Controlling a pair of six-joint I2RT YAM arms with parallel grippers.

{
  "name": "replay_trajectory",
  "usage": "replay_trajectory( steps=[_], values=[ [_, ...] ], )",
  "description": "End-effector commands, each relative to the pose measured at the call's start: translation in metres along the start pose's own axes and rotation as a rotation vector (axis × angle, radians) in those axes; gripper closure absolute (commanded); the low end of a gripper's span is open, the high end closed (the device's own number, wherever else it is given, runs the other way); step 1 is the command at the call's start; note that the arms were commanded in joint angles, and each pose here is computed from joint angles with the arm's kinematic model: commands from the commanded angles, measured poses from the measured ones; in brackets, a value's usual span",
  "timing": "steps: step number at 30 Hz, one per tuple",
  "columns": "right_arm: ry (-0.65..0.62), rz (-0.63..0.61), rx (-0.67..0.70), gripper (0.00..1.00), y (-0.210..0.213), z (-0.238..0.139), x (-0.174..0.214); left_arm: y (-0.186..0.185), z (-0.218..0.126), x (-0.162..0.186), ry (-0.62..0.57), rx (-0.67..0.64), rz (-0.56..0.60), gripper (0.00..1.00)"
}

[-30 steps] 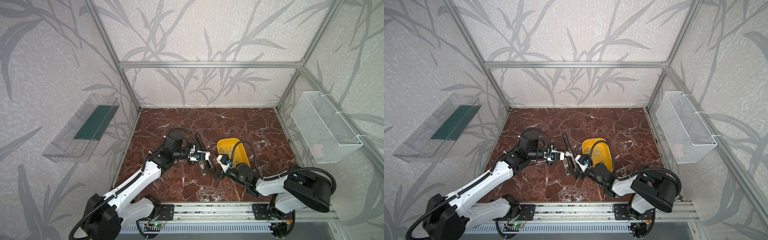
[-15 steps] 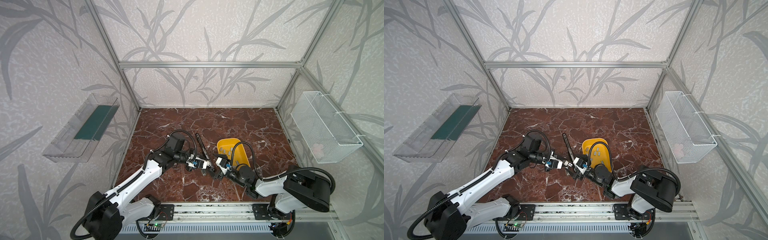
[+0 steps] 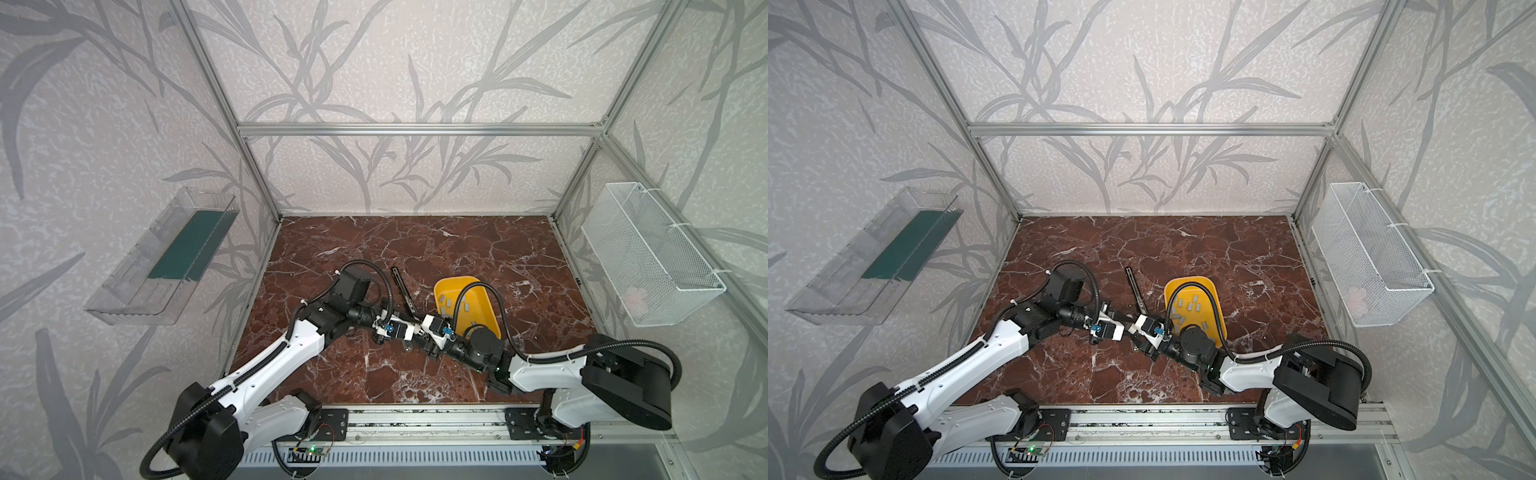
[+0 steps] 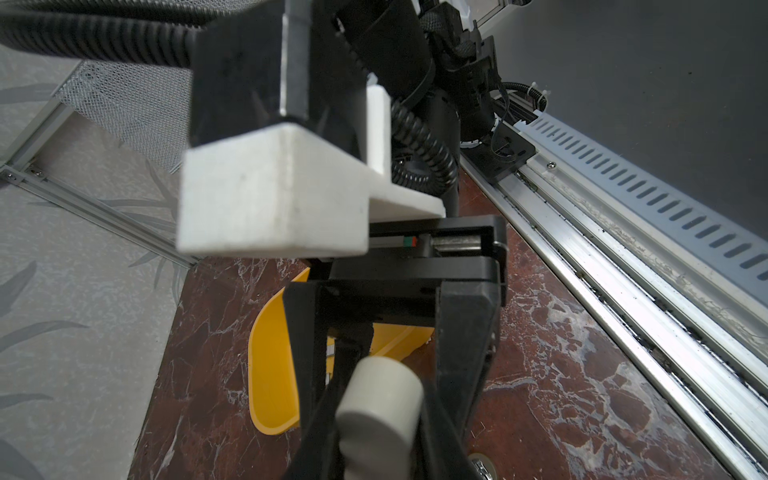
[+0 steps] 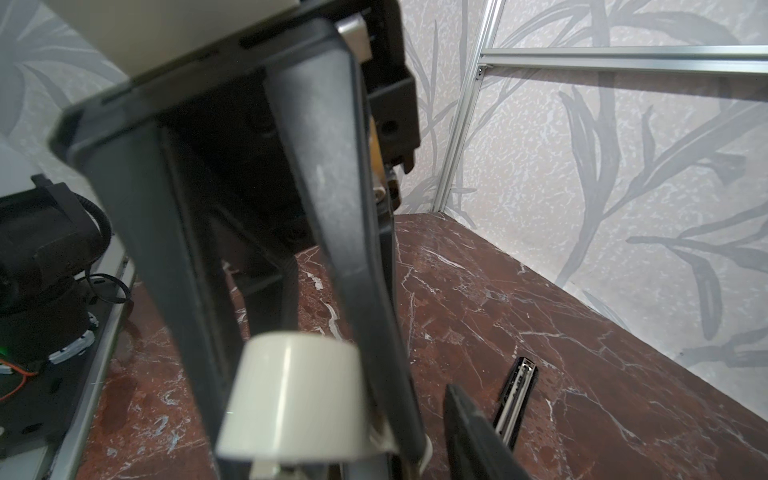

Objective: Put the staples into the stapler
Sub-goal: 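Close the right gripper on the cream-white part held by the left gripper, then open the left gripper and lift it away while the right gripper lowers the part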

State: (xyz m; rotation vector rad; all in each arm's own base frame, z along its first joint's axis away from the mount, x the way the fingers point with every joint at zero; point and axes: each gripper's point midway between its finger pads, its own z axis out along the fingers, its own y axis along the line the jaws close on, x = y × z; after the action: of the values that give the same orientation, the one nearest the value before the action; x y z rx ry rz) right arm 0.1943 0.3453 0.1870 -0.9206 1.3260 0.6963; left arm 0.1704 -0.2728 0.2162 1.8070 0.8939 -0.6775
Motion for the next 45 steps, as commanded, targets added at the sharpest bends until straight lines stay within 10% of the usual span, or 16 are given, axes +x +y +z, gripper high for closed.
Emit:
replay_trajectory(
  steps=[1, 16, 19, 24, 36, 45],
  values=[
    [-0.003, 0.013, 0.024, 0.56, -0.004, 0.002, -0.005, 0.003, -0.002, -0.014, -0.042, 0.012, 0.029, 1.00],
    [-0.001, 0.083, 0.027, 0.77, -0.004, 0.004, -0.009, 0.007, -0.002, -0.016, -0.048, -0.010, 0.024, 1.00],
    [0.024, 0.131, 0.049, 0.85, -0.008, 0.005, -0.011, 0.015, -0.002, -0.011, -0.029, -0.072, 0.040, 0.77],
    [0.091, 0.234, 0.104, 0.93, -0.018, 0.004, -0.012, 0.049, -0.012, 0.002, 0.055, -0.290, 0.021, 0.52],
    [0.382, 0.270, 0.134, 1.00, 0.027, 0.027, 0.016, 0.160, -0.148, 0.069, 0.328, -1.167, -0.173, 0.42],
    [0.574, 0.378, 0.226, 1.00, 0.052, 0.040, 0.054, 0.164, -0.186, 0.087, 0.405, -1.294, -0.209, 0.42]
  ],
)
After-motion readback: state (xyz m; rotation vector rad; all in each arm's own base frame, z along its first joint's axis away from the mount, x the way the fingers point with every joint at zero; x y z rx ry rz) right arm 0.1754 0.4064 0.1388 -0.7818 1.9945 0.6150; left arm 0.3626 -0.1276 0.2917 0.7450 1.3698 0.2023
